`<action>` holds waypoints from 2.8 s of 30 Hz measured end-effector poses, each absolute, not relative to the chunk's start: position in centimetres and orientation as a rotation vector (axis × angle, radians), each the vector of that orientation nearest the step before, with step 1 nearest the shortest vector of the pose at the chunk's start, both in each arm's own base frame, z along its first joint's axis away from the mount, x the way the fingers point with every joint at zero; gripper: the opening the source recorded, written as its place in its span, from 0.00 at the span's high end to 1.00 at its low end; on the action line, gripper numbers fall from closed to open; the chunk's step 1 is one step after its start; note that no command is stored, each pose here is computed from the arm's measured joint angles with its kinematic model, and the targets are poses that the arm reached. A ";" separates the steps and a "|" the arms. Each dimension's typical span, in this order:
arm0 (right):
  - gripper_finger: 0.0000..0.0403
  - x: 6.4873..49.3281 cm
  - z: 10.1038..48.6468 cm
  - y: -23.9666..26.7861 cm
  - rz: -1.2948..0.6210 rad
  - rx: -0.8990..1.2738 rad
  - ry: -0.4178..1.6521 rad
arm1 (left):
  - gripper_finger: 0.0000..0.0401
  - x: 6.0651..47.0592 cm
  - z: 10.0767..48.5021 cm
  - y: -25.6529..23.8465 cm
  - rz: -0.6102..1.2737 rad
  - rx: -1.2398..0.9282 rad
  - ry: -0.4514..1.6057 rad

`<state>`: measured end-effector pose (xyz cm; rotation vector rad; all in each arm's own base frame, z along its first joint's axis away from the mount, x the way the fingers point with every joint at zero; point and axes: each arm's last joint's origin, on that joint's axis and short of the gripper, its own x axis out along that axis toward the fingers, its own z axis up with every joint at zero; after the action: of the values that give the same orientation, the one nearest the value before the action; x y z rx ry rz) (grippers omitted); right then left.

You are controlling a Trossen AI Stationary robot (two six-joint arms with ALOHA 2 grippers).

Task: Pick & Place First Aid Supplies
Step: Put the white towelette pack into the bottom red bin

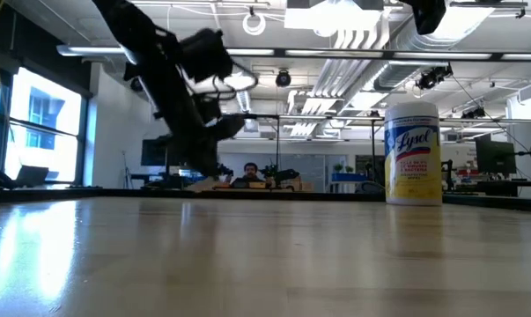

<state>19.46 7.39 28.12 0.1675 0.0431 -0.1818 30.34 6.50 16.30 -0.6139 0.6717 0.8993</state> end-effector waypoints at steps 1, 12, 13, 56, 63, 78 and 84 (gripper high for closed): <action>0.74 19.5 28.1 7.3 -0.183 0.165 0.044 | 1.00 30.7 16.7 5.8 0.853 -0.598 0.653; 0.74 22.9 24.8 7.9 -0.079 0.020 0.176 | 1.00 33.5 19.3 -2.0 0.285 -0.462 0.492; 0.74 23.5 24.0 8.2 -0.053 -0.022 0.196 | 1.00 33.6 19.4 -2.6 0.238 -0.444 0.483; 0.99 27.2 17.2 11.4 0.061 -0.325 0.268 | 0.87 34.1 21.3 -9.8 -0.178 -0.339 0.236; 0.99 24.5 18.2 12.3 0.078 -0.262 0.467 | 0.56 33.9 21.8 -9.6 -0.172 -0.323 0.240; 0.99 17.4 27.0 18.2 0.273 0.208 1.251 | 0.35 33.6 22.4 -9.5 -0.174 -0.280 0.231; 0.99 14.1 24.7 20.1 0.226 0.417 1.489 | 0.35 33.5 22.3 -9.5 -0.172 -0.278 0.245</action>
<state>14.06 20.08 24.71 0.4166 1.4894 0.2264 33.53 -9.48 22.25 -0.2776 0.2451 -0.1719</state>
